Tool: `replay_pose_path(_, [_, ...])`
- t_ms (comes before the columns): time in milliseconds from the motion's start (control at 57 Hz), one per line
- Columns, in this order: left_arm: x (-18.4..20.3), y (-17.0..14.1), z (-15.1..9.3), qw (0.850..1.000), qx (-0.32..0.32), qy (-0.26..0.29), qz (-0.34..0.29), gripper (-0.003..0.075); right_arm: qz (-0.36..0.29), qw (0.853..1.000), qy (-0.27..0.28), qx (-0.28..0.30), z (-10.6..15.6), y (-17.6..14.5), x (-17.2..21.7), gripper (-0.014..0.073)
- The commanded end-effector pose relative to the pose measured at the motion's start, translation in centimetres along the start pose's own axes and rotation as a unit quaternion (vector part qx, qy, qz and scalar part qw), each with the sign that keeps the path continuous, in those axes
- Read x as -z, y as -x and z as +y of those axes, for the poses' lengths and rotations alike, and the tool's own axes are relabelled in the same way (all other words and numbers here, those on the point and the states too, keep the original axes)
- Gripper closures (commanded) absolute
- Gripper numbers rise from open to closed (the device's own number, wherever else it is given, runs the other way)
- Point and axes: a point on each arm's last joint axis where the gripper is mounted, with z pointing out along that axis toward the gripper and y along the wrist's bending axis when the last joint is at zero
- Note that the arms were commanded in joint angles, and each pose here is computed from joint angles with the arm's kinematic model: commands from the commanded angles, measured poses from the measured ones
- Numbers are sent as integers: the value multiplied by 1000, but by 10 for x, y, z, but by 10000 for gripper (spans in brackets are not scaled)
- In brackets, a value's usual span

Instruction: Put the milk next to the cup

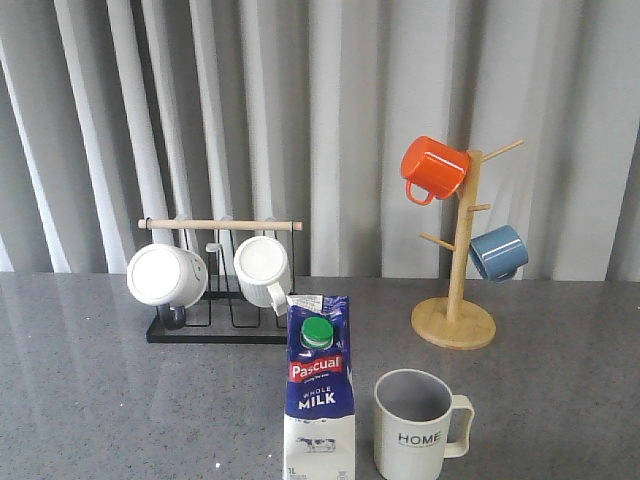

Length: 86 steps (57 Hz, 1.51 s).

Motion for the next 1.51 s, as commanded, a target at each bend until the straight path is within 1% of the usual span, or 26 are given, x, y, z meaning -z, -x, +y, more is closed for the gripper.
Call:
replay_pose_path(0, [2, 13, 0, 999, 7, -1, -51, 727, -50, 999, 8, 4, 0, 17, 1, 604])
replay_pose_path(456, [2, 13, 0, 999, 7, -1, -51, 727, -47, 999, 8, 4, 0, 17, 1, 604])
replay_pose_path(491, [2, 13, 0, 999, 7, -1, -51, 727, -46, 999, 7, -2, 0, 17, 1, 604])
replay_pose_path(544, [2, 13, 0, 999, 7, -1, -51, 727, -41, 999, 7, -35, 0, 13, 0, 604])
replay_pose_path(596, [2, 13, 0, 999, 7, -1, -51, 727, -32, 997, 6, -70, 1, 6, 0, 604])
replay_pose_path(649, [2, 13, 0, 999, 7, -1, -51, 727, -22, 996, 5, -86, 1, -3, -1, 604])
replay_pose_path(772, [2, 13, 0, 999, 7, -1, -51, 727, -8, 997, -1, -82, 4, -28, 7, 604])
replay_pose_path(842, [2, 13, 0, 999, 7, -1, -51, 727, -4, 995, -3, -95, 5, -42, 15, 604])
replay_pose_path(929, [2, 13, 0, 999, 7, -1, -51, 727, -19, 996, -4, -89, 7, -56, 30, 604])
replay_pose_path(1052, [2, 13, 0, 999, 7, -1, -51, 727, -38, 994, -2, -100, 11, -82, 49, 604])
replay_pose_path(1210, [2, 13, 0, 999, 7, -1, -51, 727, -42, 992, -1, -119, 16, -116, 62, 604])
replay_pose_path(1280, [2, 13, 0, 999, 7, -1, -51, 727, -52, 991, -1, -125, 17, -127, 66, 604])
replay_pose_path(1333, [2, 13, 0, 999, 7, -1, -51, 727, -41, 992, -1, -118, 18, -129, 68, 604])
replay_pose_path(1490, [2, 13, 0, 999, 7, -1, -51, 727, -61, 995, 0, -73, 18, -127, 72, 604])
